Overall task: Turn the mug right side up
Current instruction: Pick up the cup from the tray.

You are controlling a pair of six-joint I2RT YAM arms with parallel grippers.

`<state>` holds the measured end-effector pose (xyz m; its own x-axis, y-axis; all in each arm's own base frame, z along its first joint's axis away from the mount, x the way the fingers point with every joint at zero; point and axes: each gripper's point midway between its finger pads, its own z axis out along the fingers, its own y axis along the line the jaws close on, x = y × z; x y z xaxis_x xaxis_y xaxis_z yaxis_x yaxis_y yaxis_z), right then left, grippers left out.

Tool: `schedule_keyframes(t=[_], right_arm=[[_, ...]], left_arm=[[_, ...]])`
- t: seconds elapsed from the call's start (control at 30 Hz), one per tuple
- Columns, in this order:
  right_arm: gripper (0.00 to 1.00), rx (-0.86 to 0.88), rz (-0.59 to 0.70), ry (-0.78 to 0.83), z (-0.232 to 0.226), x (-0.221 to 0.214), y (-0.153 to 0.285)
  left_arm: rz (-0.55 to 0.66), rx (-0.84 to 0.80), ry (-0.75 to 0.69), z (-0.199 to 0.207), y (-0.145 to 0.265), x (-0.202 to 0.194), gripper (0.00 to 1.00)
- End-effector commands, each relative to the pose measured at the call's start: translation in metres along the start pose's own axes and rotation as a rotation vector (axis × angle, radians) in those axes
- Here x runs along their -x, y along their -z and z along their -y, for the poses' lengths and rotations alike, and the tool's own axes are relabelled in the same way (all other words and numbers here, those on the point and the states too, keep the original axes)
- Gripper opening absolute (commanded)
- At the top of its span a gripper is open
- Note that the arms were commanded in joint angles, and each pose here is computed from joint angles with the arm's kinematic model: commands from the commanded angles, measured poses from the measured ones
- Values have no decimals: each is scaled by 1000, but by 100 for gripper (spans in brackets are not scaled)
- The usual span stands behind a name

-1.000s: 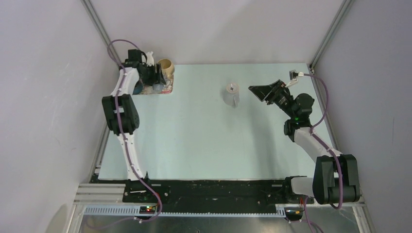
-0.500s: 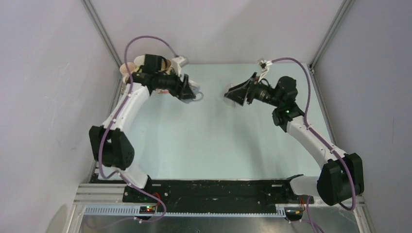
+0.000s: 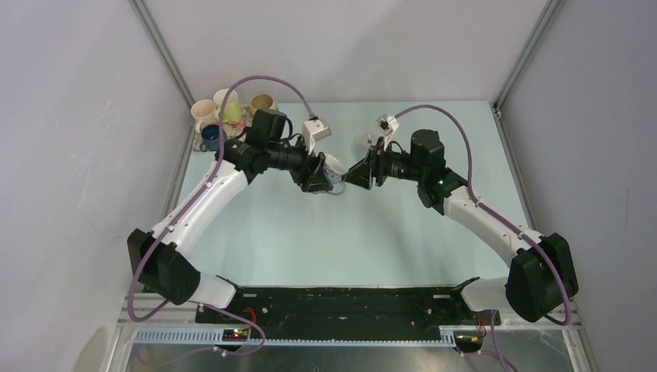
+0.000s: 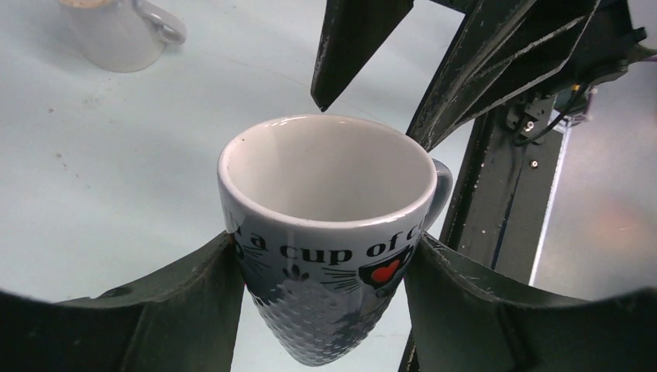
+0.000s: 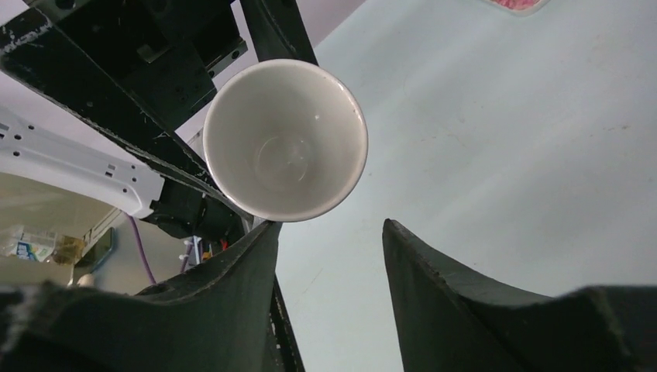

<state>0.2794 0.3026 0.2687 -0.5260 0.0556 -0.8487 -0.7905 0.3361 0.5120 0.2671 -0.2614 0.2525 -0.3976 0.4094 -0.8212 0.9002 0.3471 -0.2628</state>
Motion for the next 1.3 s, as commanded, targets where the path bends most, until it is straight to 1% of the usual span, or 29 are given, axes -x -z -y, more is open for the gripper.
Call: schedule_keyframes(t=[0.0, 0.03, 0.17, 0.33, 0.57, 0.63, 0.73, 0.77, 0.83, 0.87, 0.9, 0.93, 0.97, 1.0, 1.03, 1.1, 1.17, 1.2, 1.23, 1.27], right_arm=[[55, 29, 1, 49, -14, 6, -3], [53, 37, -4, 50, -17, 4, -4], [52, 72, -5, 67, -27, 0, 1], [53, 112, -15, 81, -35, -4, 5], [55, 198, -63, 61, -47, -18, -1], [54, 208, -76, 64, -48, -22, -4], [50, 223, -100, 71, -51, -31, -9], [48, 225, -107, 73, -50, -34, -10], [37, 223, -110, 76, -51, -36, -12], [34, 224, -111, 78, -51, -36, -13], [25, 221, -111, 77, -51, -37, -13], [21, 220, -111, 78, -51, -37, -14], [13, 217, -109, 80, -51, -36, -14], [8, 213, -106, 83, -51, -35, -14], [1, 207, -104, 87, -50, -35, -14], [0, 191, -101, 94, -49, -32, -14], [0, 153, -86, 106, -45, -24, -14], [0, 141, -79, 123, -44, -21, -14], [0, 112, -73, 129, -41, -17, -14], [0, 93, -70, 150, -38, -15, -15]], left_arm=[[88, 10, -119, 18, 8, 24, 0], [91, 23, -127, 17, 9, 24, 0], [87, 58, -135, 12, 9, 20, 0], [91, 64, -132, 11, 9, 20, 0], [93, 81, -142, 9, 10, 20, 0], [91, 83, -143, 8, 10, 19, 0], [92, 86, -145, 7, 10, 18, 0], [93, 91, -147, 7, 10, 18, 0], [93, 94, -147, 5, 10, 18, 0], [95, 95, -148, 5, 11, 18, 0], [94, 96, -147, 5, 10, 17, 0], [98, 97, -149, 5, 11, 18, 0], [98, 98, -147, 5, 11, 17, 0], [103, 101, -149, 5, 13, 18, 0], [105, 106, -147, 3, 13, 19, 0], [113, 120, -147, 0, 17, 20, 4], [124, 141, -145, -5, 23, 22, 25], [131, 158, -141, -9, 28, 23, 48], [137, 169, -140, -12, 31, 24, 59], [149, 195, -135, -18, 39, 26, 78]])
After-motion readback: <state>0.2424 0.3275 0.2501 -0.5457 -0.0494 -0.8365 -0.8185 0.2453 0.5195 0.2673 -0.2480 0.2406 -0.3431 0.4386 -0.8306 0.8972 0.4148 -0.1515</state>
